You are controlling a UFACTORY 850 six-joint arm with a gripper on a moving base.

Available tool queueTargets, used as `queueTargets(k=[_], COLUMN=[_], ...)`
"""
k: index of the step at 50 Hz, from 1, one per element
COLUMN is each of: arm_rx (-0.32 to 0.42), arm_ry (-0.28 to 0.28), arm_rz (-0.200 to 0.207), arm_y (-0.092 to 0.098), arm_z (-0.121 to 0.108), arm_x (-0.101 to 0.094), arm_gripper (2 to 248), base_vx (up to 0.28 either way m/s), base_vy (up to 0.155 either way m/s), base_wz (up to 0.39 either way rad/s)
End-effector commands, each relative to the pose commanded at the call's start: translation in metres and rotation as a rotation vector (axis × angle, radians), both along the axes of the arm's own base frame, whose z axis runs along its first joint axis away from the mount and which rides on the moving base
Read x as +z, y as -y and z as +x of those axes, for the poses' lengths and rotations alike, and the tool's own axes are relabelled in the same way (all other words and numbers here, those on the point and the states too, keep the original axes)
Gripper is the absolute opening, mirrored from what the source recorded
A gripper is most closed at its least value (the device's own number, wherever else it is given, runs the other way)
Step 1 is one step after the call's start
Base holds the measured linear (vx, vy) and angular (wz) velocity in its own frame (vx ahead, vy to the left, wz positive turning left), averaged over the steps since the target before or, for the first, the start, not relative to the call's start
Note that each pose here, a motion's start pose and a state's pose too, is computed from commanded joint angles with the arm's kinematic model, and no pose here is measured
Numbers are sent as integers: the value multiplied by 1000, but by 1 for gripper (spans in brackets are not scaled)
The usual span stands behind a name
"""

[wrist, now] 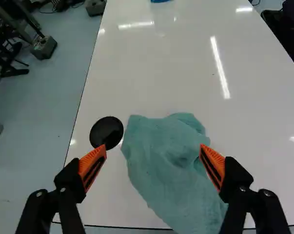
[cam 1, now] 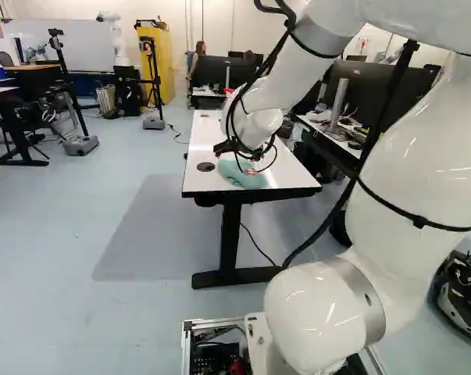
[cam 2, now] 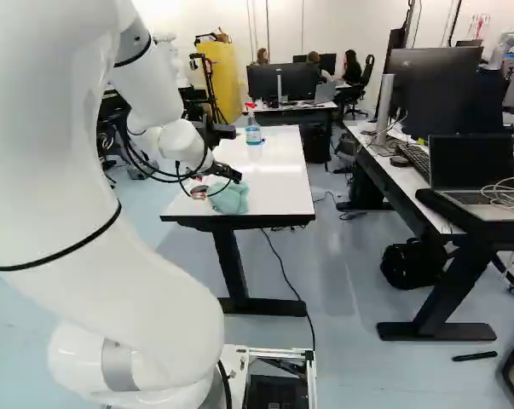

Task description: Clean the table with the green towel

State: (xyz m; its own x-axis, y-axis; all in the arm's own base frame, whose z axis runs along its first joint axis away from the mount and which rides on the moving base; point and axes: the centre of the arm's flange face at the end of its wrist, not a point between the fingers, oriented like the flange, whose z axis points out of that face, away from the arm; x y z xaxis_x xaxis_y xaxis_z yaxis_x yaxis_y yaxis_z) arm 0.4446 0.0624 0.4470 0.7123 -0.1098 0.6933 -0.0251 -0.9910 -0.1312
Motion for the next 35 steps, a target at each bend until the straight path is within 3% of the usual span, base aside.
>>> queueTargets(k=[19, 35], arm_rx=[-4, -26], arm_ry=[43, 46], arm_rz=[6, 6], arm_y=[4, 16], arm_z=[-13, -36], arm_x=[19, 18], arm_gripper=[247, 247], base_vx=[0, 0], base_vy=[0, 0], base_wz=[0, 0])
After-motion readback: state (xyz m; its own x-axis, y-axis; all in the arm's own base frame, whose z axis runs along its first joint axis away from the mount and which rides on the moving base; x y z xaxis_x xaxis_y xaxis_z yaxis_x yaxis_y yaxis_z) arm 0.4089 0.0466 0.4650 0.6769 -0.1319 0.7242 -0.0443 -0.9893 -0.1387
